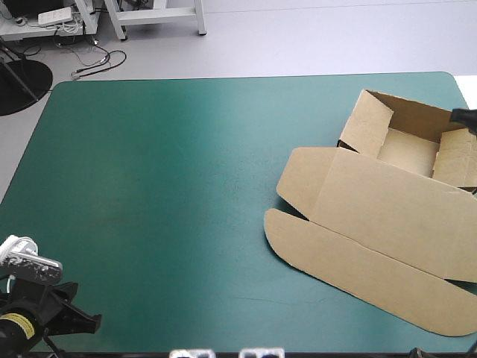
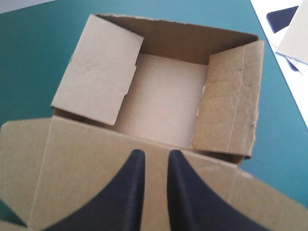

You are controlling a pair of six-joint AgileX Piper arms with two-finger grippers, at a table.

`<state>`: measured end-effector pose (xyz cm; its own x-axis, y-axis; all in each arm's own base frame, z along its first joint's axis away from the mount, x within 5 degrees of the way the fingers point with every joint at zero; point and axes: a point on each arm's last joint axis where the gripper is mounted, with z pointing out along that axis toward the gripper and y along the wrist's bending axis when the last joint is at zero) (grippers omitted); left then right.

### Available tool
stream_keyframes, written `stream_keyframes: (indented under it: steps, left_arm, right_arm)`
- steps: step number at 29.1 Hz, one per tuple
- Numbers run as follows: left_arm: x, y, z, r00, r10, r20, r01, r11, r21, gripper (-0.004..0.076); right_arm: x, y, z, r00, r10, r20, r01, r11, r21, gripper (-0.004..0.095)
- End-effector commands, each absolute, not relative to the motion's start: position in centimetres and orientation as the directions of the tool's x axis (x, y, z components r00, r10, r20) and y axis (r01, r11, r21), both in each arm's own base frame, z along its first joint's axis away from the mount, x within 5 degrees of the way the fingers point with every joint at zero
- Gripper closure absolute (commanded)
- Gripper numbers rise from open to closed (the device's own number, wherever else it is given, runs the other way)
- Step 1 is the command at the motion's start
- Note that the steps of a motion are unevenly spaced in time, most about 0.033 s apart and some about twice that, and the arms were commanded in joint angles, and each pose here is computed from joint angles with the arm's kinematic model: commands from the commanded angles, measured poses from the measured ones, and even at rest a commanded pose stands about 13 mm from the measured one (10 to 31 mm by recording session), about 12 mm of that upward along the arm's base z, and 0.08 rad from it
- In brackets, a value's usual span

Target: Fold the box

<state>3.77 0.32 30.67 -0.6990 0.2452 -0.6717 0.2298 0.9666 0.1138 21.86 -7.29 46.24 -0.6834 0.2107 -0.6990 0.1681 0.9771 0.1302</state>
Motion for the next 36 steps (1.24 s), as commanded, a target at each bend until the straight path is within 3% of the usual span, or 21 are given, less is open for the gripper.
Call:
stream_keyframes:
  steps: [1, 7, 19, 30, 36]
  left_arm:
    - [4.3, -0.3, 30.5, -0.638, 0.232, -0.735, 0.257, 0.963, 0.081, 0.0734]
    - [3.7, -0.6, 29.6, -0.568, 0.279, -0.774, 0.337, 0.937, 0.091, 0.0734]
    - [3.8, -0.9, 28.4, -0.521, 0.331, -0.787, 0.39, 0.912, 0.125, 0.0734]
    - [3.8, -0.9, 28.4, -0.526, 0.332, -0.783, 0.39, 0.912, 0.125, 0.0734]
    - [3.7, -0.8, 28.2, -0.545, 0.338, -0.767, 0.391, 0.912, 0.124, 0.0734]
  right_arm:
    - [17.7, -4.4, 46.1, -0.641, 0.156, -0.752, 0.106, 0.988, 0.115, 0.0931]
    - [12.6, -0.9, 41.4, -0.65, 0.083, -0.755, -0.003, 0.994, 0.112, 0.0927]
    - [5.4, 1.3, 30.3, -0.667, 0.061, -0.743, -0.041, 0.992, 0.118, 0.0927]
    - [3.2, 1.6, 28.7, -0.579, 0.033, -0.815, -0.033, 0.997, 0.065, 0.0927]
    - [3.1, 1.7, 28.7, -0.58, 0.102, -0.808, -0.002, 0.992, 0.127, 0.0927]
